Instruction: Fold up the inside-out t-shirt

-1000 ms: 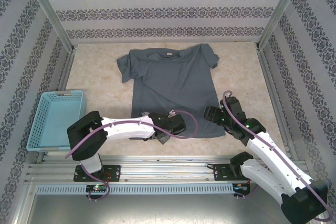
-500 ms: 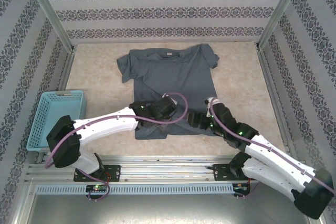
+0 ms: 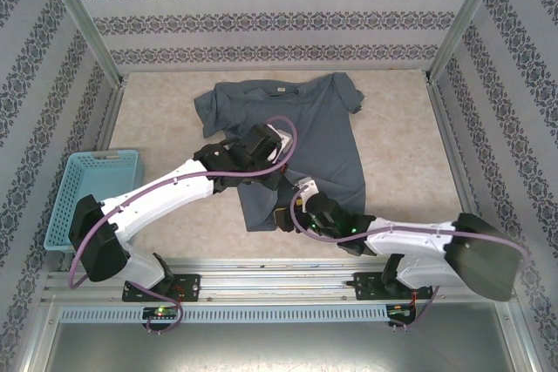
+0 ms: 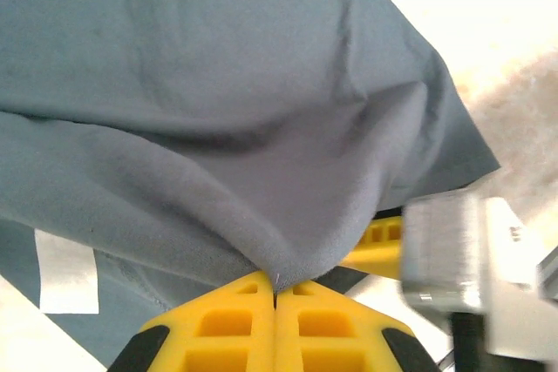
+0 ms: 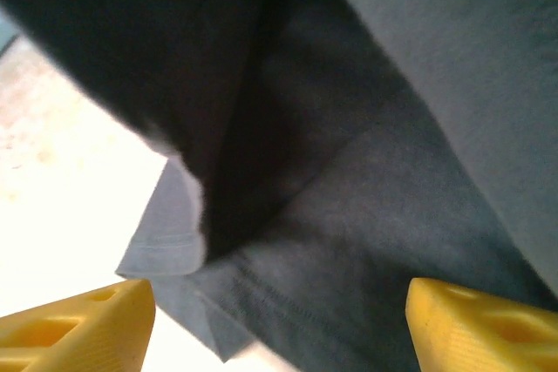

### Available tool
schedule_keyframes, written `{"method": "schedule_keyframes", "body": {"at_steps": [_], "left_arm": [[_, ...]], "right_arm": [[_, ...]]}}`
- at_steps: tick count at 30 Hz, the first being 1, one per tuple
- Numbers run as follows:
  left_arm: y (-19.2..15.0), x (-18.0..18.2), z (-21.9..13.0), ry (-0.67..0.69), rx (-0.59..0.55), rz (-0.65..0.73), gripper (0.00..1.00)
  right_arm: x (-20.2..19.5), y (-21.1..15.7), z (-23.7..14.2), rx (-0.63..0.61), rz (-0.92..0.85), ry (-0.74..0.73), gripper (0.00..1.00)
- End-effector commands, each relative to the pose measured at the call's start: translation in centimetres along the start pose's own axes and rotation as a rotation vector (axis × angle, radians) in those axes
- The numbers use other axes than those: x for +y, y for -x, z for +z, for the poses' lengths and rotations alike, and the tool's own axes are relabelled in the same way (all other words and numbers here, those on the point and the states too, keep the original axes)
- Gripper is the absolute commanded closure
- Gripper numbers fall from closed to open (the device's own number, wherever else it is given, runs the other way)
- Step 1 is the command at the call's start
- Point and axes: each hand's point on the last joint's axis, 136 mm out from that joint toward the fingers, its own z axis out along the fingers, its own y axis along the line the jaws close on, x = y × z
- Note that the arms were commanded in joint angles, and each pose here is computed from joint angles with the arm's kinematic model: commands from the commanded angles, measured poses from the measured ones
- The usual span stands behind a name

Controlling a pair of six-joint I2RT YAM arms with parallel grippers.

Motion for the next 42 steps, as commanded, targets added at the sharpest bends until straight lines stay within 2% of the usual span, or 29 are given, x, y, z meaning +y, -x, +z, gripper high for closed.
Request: {"method": "schedule_keyframes", "body": {"at_steps": [1, 11, 17, 21, 25, 29, 33, 42], "left_arm": [[2.0, -0.6, -1.9, -0.052, -0.059, -0.016, 1.00], [3.0, -0.2, -4.0, -0.050, -0.092, 0.000, 1.00], [3.6, -0.5, -6.1, -0.062, -0.127, 0.025, 1.00], [4.1, -0.7, -7.7, -0.074, -0.155, 0.039, 1.00], [4.7, -1.0, -9.1, -0.089, -0.185, 0.043, 1.00], [5.6, -1.5, -10.6, -0.110, -0.216, 0.045, 1.00], [6.6, -2.0, -12.2, -0.125, -0.250, 0.049, 1.00], [9.8, -3.3, -16.4, -0.181, -0.376, 0.037, 1.00]], "right_arm": [[0.8, 1.8, 1.0, -0.086, -0.059, 0.001, 0.24], [-0.8, 0.7, 3.5, 0.051, -0.223, -0.125, 0.24], [-3.4, 1.9, 4.4, 0.054, -0.193, -0.188, 0.24], [-4.3, 3.4, 5.2, 0.045, -0.239, -0.240, 0.23], [-5.5, 5.5, 5.9, 0.002, -0.202, -0.273, 0.23], [-8.0, 7.1, 7.1, -0.018, -0.159, -0.367, 0.22], [-10.1, 8.0, 8.6, -0.010, -0.061, -0.374, 0.20], [-13.6, 10.2, 10.9, 0.020, 0.103, -0.476, 0.11]]}}
